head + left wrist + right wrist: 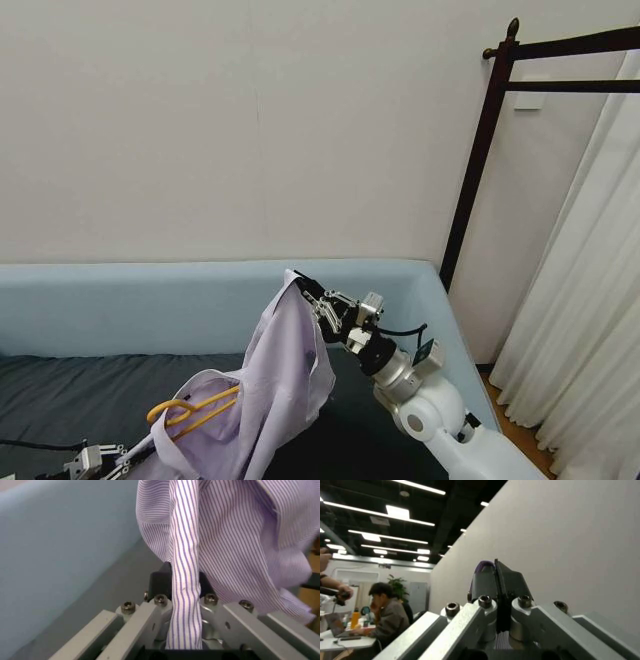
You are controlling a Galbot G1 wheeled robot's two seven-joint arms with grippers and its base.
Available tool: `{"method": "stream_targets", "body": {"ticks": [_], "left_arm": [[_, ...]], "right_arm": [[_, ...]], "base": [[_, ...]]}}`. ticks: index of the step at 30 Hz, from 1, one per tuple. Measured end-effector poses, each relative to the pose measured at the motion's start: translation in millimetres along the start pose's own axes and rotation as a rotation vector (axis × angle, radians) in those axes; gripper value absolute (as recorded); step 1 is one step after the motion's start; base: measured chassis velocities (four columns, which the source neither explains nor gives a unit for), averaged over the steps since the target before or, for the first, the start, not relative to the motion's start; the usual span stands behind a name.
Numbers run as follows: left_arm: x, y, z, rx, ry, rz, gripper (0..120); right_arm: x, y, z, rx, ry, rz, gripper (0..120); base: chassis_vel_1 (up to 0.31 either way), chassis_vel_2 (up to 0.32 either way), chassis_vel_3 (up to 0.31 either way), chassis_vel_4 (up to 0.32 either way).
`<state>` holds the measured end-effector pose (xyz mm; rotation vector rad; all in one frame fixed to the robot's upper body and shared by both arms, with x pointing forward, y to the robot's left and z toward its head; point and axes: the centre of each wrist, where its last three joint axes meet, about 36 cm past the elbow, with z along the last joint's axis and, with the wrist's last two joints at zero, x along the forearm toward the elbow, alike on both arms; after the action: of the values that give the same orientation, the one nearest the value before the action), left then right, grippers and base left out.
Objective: Pick up the clothes from the sofa and hang them on the clothes hanger.
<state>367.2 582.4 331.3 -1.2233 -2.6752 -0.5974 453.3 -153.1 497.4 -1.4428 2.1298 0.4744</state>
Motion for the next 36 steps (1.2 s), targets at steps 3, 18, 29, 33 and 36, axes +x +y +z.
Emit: {"method": "stream_targets", "body": {"ticks": [3,18,29,33,36], "left_arm": [[-4,-2,-2,-0.001,-0.016,-0.076,1],[-12,41,-122,-0.019,-0.312,-0.048,1],[15,108,-194,-0.097,-0.257,0.056,1],[24,127,-215,-0.118,-0.232,0.072,1],[30,137,-225,-0.134,-0.207,0.067,1]], "right_arm": [[8,5,3,-0.005,-0.003,-0.046,0],[126,-51,63,0.710,0.663,0.076,17],[159,-82,38,0.704,0.742,-0.466,55],[149,-70,44,0.626,0.518,-0.324,70],[118,-39,54,0.526,0.238,-0.065,84]], "base": [[0.000,0.000,0.000,0.000],[0.000,0.000,0.000,0.000],[0.000,0.000,0.000,0.000],[0.000,0.000,0.000,0.000],[0.000,0.000,0.000,0.000]]}}
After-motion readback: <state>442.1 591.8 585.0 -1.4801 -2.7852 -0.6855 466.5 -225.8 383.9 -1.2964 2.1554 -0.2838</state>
